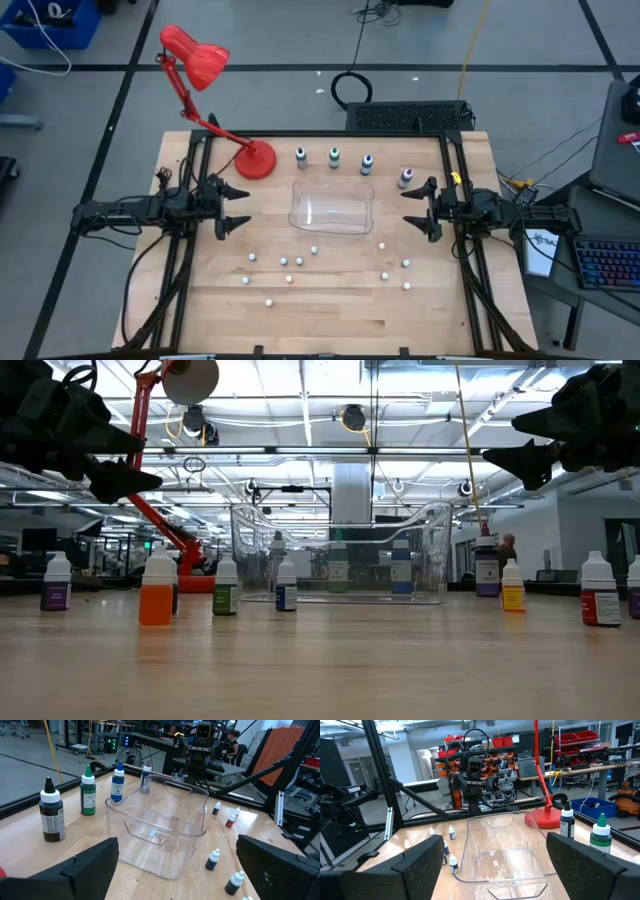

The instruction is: Pick & Place food coloring

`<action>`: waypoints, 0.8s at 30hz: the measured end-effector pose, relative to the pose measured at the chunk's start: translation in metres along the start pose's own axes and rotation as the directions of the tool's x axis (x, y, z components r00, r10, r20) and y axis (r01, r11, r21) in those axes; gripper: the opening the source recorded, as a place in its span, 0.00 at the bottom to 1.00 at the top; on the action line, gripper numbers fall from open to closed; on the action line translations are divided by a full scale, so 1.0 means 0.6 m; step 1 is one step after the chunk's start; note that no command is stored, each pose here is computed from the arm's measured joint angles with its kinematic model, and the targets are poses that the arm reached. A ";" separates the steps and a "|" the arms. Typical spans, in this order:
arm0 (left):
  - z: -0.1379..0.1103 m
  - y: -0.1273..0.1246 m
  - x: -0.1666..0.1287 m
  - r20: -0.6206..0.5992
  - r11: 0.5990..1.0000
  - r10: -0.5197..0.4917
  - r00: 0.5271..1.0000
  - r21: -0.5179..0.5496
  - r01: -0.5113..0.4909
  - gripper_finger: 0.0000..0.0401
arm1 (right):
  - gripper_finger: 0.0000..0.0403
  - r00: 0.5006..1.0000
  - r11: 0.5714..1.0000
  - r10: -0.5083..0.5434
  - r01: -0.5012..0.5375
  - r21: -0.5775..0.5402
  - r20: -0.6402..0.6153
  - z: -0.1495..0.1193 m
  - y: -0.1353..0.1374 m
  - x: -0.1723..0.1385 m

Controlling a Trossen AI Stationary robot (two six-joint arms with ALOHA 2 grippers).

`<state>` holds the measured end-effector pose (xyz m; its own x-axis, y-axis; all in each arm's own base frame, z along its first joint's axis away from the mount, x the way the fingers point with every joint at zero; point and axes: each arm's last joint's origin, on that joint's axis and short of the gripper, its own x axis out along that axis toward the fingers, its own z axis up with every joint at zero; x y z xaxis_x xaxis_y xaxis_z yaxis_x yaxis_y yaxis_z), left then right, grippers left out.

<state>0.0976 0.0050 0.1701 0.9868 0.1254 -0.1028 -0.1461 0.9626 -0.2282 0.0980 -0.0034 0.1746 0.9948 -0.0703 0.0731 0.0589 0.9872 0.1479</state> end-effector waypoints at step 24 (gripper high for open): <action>0.000 0.000 0.000 0.000 1.000 0.000 1.000 -0.001 0.000 1.00 | 0.83 0.996 0.981 0.017 -0.034 0.190 0.091 0.014 0.002 -0.001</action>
<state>0.0976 0.0050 0.1701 0.9867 0.1254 -0.1032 -0.1463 0.9624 -0.2288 0.0970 -0.0032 0.1833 0.9841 -0.0663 0.1646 0.0084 0.9440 0.3299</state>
